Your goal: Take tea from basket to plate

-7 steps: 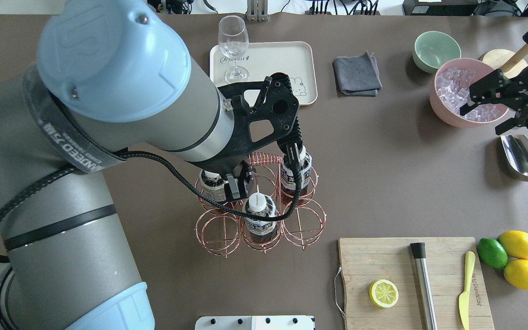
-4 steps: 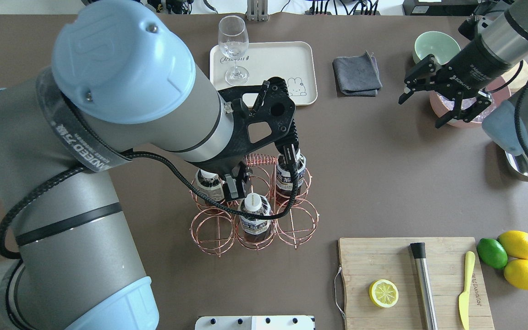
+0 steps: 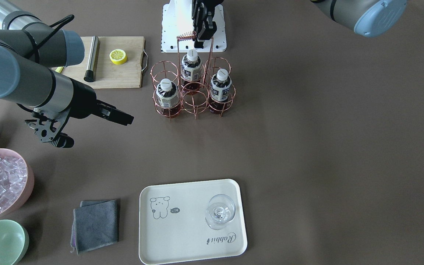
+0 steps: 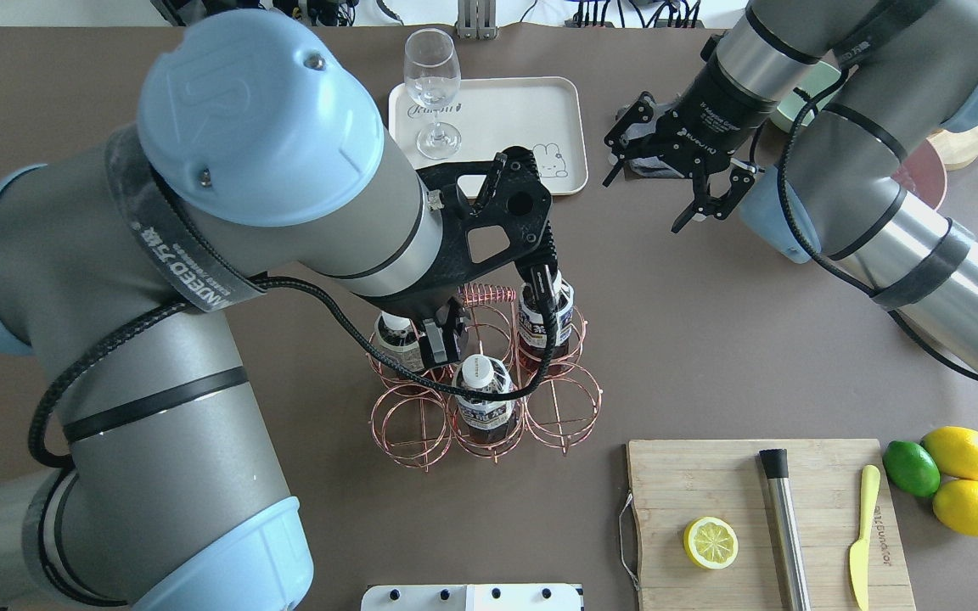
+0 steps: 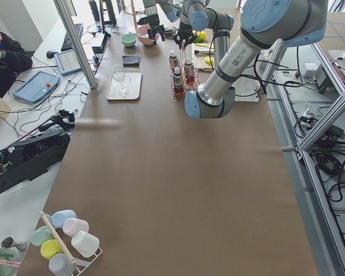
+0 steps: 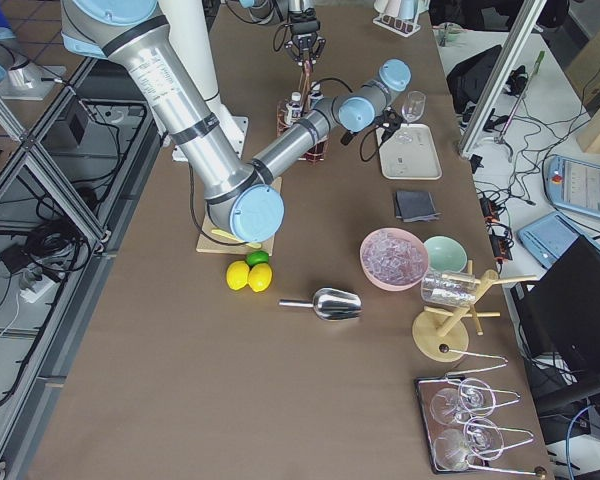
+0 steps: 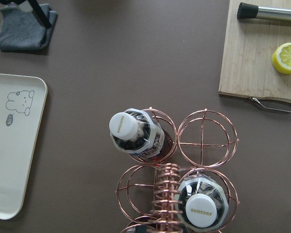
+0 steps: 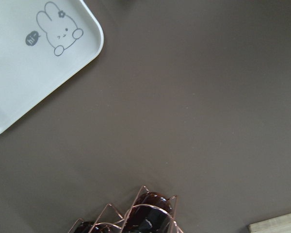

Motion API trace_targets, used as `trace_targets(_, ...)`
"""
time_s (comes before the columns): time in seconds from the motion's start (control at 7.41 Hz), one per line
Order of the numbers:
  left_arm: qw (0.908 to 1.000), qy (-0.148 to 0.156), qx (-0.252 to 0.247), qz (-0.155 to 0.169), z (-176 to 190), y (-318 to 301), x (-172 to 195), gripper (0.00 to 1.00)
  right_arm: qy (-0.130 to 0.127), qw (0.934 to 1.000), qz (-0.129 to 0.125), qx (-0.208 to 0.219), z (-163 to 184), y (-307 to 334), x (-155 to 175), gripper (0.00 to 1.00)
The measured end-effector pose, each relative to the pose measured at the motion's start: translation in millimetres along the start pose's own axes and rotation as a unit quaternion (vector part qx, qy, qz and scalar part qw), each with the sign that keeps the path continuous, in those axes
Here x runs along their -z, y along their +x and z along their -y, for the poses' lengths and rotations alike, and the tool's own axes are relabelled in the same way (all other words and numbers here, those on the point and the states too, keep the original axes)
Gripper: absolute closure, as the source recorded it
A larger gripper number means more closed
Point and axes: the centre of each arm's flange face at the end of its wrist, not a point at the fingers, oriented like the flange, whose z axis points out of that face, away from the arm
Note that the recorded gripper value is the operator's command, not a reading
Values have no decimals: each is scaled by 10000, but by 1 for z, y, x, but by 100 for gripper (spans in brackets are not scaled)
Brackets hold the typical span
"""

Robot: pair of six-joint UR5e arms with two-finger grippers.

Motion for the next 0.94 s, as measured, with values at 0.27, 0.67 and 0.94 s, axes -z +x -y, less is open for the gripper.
trace_targets(0.27, 10000, 6, 1, 1, 0, -1, -1, 100, -235, 9994, -50, 252, -24, -30, -36, 1)
trace_targets(0.67, 10000, 19, -3, 1, 1, -1, -1, 100, -445, 9983, -86, 365, -50, -42, -59, 12)
trace_targets(0.94, 10000, 16, -3, 3, 0, -1, -1, 100, -632, 9970, -82, 441, -64, -47, -64, 34)
